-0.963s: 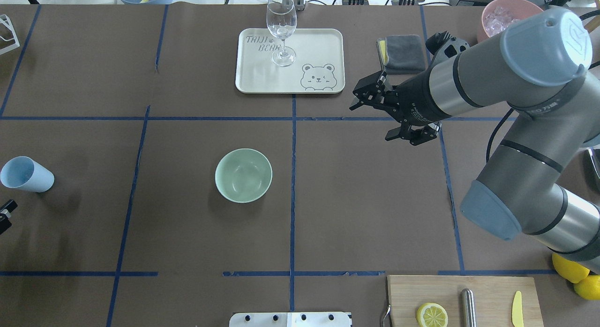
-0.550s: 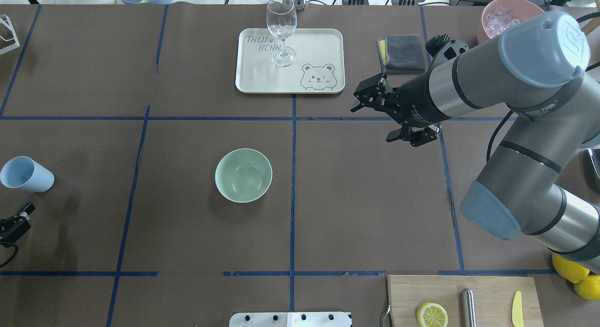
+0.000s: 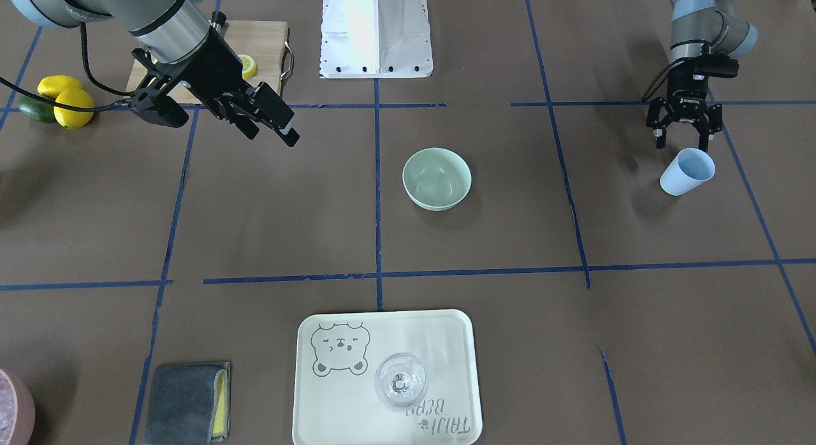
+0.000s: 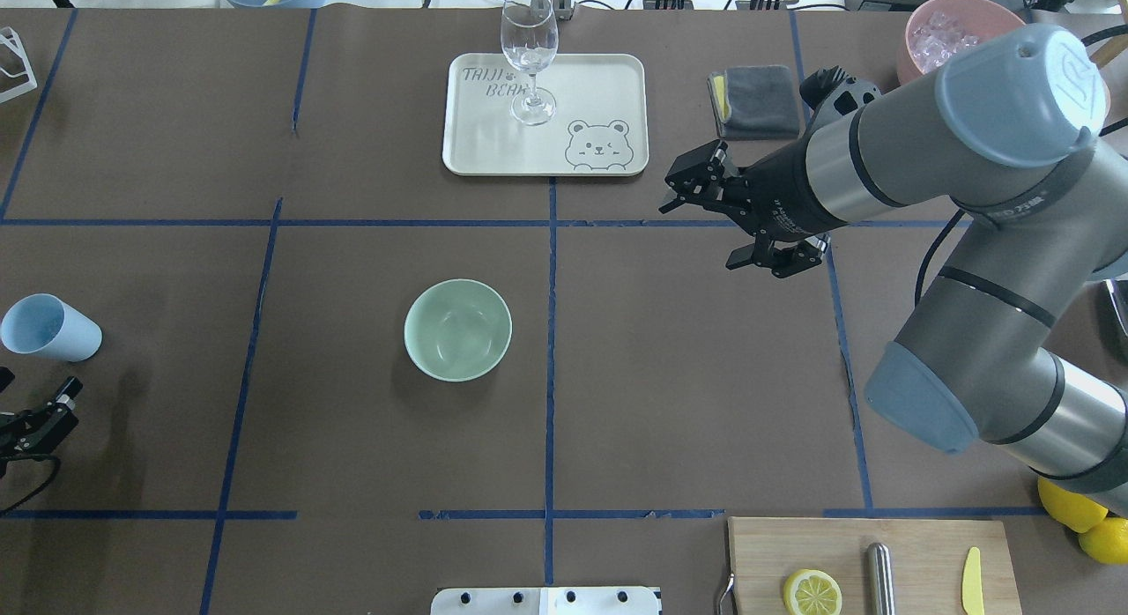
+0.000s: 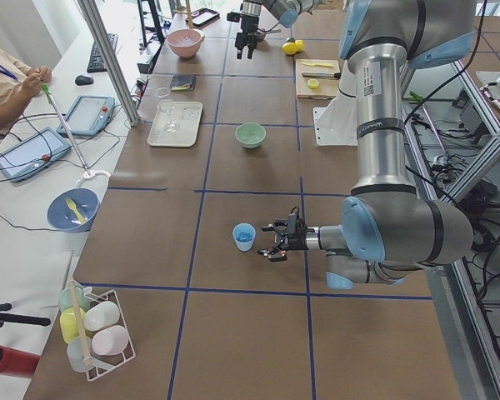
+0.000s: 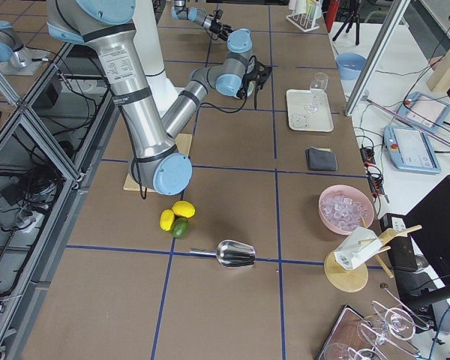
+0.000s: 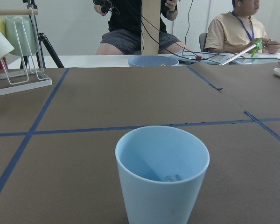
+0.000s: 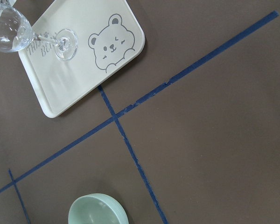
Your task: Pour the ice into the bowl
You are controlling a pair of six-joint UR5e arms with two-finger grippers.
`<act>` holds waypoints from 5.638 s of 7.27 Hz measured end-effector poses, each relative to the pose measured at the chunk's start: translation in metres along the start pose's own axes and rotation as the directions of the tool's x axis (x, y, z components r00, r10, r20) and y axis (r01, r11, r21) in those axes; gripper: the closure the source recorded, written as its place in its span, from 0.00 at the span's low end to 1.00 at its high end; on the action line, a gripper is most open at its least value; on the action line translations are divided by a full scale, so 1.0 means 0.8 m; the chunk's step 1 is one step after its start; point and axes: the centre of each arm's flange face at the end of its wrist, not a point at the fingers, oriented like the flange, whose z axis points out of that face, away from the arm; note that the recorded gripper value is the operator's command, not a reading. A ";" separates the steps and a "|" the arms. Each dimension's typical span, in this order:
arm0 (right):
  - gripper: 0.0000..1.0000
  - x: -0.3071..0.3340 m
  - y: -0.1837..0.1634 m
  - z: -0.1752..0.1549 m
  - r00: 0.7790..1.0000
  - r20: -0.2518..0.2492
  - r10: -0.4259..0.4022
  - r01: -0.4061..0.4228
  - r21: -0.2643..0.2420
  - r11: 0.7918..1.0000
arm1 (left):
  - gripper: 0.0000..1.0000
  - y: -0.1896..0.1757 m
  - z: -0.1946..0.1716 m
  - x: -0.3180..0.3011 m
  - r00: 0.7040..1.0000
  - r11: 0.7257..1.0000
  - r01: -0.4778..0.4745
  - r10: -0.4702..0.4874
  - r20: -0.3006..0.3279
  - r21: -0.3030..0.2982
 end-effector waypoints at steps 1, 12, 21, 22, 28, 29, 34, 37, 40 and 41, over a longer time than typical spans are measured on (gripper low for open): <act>0.00 0.000 0.001 0.000 1.000 0.000 0.000 0.000 -0.003 1.000 | 0.01 0.003 0.004 0.002 1.000 1.000 0.002 -0.002 0.004 0.006; 0.00 0.008 0.000 0.001 1.000 -0.011 0.004 -0.004 -0.018 1.000 | 0.01 -0.028 0.102 0.046 0.984 0.990 -0.023 -0.003 0.177 0.142; 0.00 0.007 0.002 -0.001 1.000 -0.007 0.000 0.000 -0.018 1.000 | 1.00 -0.050 0.105 0.034 0.981 0.984 -0.047 0.013 0.194 0.171; 0.00 0.007 0.002 0.000 1.000 -0.008 0.001 -0.001 -0.018 1.000 | 1.00 -0.066 0.102 0.052 0.986 0.982 -0.049 0.018 0.168 0.184; 0.00 0.020 -0.005 0.007 1.000 -0.029 -0.011 0.011 -0.011 1.000 | 1.00 -0.173 0.056 0.260 0.866 0.849 -0.484 0.500 -0.025 0.210; 0.00 0.023 -0.007 0.008 0.999 -0.032 -0.010 0.010 -0.009 1.000 | 1.00 -0.162 0.050 0.300 0.844 0.834 -0.511 0.533 -0.066 0.207; 0.00 0.042 -0.017 0.014 0.998 -0.058 -0.009 0.009 0.004 1.000 | 1.00 -0.158 0.080 0.493 0.544 0.541 -0.830 0.839 -0.011 0.134; 0.00 0.047 -0.019 0.017 0.998 -0.066 -0.007 0.008 0.008 1.000 | 1.00 -0.164 0.084 0.511 0.188 0.182 -0.977 0.981 0.041 0.108; 0.00 0.047 -0.019 0.017 0.998 -0.067 -0.007 0.008 0.008 1.000 | 1.00 -0.163 0.096 0.533 -0.022 -0.024 -0.998 0.999 0.040 0.051; 0.00 0.047 -0.019 0.018 0.998 -0.068 -0.007 0.008 0.008 1.000 | 1.00 -0.164 0.101 0.545 -0.103 -0.104 -0.995 0.994 0.045 0.012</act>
